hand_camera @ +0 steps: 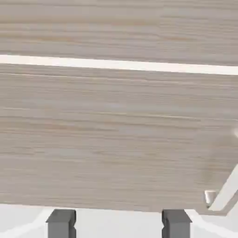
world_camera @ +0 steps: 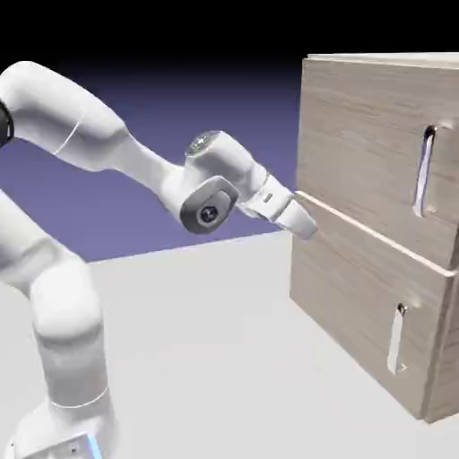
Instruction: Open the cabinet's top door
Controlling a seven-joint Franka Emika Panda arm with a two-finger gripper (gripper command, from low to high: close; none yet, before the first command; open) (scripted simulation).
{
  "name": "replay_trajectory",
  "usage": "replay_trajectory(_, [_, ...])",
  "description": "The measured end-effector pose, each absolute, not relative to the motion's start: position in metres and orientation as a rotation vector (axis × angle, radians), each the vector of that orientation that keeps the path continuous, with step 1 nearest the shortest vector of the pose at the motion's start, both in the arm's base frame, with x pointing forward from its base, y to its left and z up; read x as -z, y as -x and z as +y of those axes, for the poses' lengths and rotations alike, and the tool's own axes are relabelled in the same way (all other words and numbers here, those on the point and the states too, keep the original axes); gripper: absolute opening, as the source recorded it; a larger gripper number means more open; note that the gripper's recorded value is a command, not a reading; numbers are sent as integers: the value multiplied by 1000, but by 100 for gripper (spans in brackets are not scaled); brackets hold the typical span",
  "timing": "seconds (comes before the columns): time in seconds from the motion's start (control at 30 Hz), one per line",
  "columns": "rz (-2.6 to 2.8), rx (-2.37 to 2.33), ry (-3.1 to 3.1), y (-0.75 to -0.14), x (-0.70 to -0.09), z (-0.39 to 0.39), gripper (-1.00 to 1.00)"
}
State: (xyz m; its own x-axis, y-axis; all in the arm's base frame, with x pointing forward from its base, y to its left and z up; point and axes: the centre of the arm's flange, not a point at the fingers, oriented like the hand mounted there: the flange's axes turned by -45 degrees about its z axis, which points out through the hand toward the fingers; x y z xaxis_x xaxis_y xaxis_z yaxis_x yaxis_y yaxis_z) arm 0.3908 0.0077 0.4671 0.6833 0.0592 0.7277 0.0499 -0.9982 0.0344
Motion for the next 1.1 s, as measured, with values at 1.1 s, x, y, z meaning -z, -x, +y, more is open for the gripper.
replay_trajectory(1.1, [167,-1927,-2488,-386,-620,-10,0])
